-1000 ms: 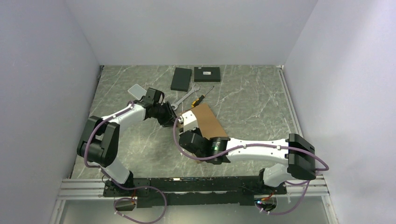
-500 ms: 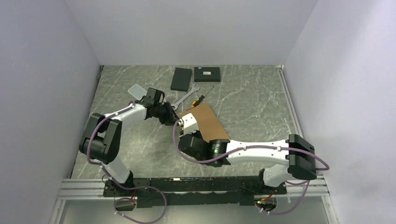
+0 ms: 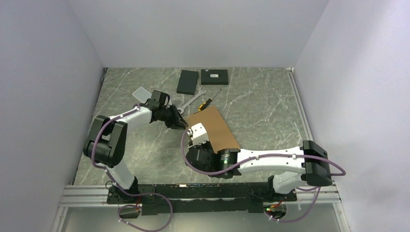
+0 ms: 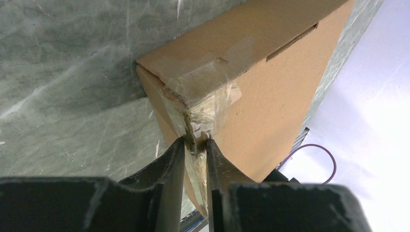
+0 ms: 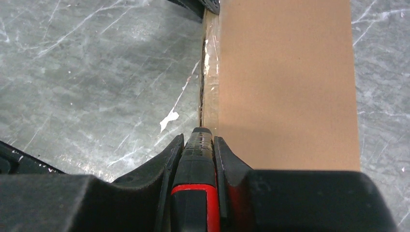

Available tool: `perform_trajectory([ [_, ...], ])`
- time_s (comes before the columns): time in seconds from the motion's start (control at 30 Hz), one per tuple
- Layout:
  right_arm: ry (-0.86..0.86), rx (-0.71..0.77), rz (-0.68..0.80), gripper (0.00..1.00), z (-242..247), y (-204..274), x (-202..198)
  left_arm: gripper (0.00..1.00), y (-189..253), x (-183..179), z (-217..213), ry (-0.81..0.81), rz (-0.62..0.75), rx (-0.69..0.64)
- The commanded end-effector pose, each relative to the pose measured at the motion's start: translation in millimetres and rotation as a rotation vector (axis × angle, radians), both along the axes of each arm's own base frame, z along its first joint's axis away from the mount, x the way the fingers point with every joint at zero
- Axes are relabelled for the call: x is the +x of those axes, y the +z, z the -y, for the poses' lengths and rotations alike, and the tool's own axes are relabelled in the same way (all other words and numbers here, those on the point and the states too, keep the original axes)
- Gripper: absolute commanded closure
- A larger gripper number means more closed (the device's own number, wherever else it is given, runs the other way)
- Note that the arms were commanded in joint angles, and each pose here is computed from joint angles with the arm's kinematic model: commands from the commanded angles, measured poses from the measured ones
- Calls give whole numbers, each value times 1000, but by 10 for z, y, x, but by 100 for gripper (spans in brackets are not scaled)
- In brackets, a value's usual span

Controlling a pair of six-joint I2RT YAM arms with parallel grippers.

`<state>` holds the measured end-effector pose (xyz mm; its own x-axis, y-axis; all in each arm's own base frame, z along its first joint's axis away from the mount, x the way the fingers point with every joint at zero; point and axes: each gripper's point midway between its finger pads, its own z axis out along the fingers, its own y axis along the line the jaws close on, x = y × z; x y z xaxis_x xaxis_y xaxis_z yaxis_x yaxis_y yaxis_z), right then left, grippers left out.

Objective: Unpack the express box

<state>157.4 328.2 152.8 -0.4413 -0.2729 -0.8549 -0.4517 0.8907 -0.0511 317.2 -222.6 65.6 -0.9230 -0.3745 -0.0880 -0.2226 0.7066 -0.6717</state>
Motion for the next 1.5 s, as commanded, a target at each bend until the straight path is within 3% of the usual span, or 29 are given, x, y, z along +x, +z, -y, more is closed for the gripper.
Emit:
perform_trajectory([
  [0.0,-18,52,-16,100,26,200,-127,76,-450,163,-376,82,8,201],
  [0.77,-16,14,-79,100,183,32,-608,77,-523,191,-462,90,1,225],
  [1.47,-27,-30,-91,100,445,-156,-775,77,-519,193,-499,84,1,245],
])
